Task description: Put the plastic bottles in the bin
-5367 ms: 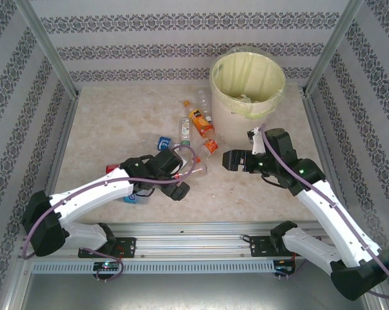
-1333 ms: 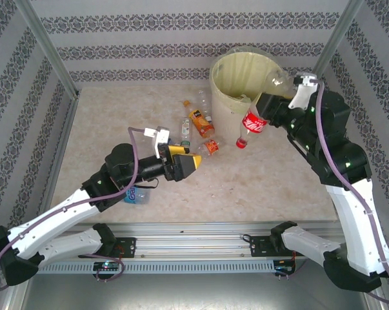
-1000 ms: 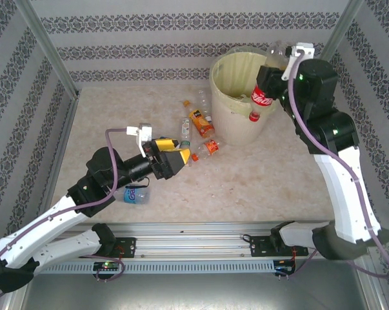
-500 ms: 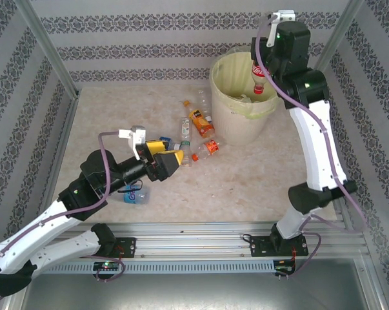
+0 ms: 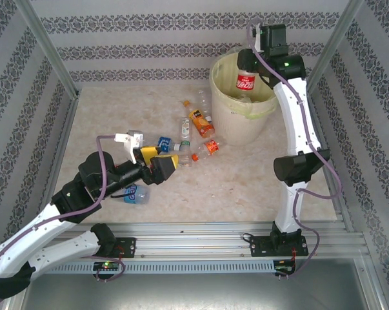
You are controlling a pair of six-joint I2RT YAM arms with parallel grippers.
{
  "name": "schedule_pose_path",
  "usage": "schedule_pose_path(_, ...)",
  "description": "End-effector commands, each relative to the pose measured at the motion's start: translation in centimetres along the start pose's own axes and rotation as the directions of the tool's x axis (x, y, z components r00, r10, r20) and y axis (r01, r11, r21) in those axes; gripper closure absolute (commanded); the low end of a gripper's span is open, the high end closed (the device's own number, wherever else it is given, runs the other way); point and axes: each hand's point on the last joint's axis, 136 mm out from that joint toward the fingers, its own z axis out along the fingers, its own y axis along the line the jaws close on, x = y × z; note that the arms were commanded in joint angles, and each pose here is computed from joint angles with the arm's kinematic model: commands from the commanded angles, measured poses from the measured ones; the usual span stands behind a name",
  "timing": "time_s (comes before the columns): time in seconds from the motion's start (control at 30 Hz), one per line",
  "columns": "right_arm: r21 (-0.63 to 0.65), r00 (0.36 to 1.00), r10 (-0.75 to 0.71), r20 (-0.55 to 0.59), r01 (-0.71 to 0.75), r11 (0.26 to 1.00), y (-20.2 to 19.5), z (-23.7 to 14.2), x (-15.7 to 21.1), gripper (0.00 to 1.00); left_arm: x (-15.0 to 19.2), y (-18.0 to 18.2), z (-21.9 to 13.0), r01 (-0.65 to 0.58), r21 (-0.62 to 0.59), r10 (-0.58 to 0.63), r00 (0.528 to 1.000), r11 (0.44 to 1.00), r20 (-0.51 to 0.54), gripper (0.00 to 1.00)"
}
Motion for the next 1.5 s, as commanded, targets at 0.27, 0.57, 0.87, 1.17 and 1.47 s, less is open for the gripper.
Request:
schedule_pose_path(0.27, -0.065, 0.992, 0.067, -0.111, -0.075, 0.995, 1.4, 1.6, 3.9, 0.37, 1.1, -0.3, 1.3, -0.012, 0.000, 0.012, 0.997, 1.000, -0.080, 0.00)
schedule_pose_path(0.57, -0.064, 0.995, 0.063, -0.074, -0.067, 0.996, 1.1, -1.0, 3.0, 0.20, 2.2, 0.6, 1.9, -0.014, -0.012, 0.013, 0.995, 1.000, -0.101, 0.00)
schedule_pose_path(0.87, -0.121, 0.998, 0.055, -0.024, -0.057, 0.991, 1.8, -6.3, 3.0, 0.14, 3.1, 1.4, 2.1, -0.064, -0.040, 0.057, 0.988, 0.997, -0.146, 0.00)
schedule_pose_path(1.17, -0.248, 0.993, 0.117, -0.016, -0.118, 0.962, 2.8, -13.0, 7.5, 0.09, 5.0, 1.7, 2.3, -0.220, -0.030, 0.201, 0.932, 0.975, -0.302, 0.00)
schedule_pose_path(1.47, -0.405, 0.968, 0.209, -0.137, -0.248, 0.880, 3.9, -16.6, 16.0, 0.02, 7.5, 3.9, 4.8, -0.362, -0.051, 0.291, 0.819, 0.931, -0.495, 0.00)
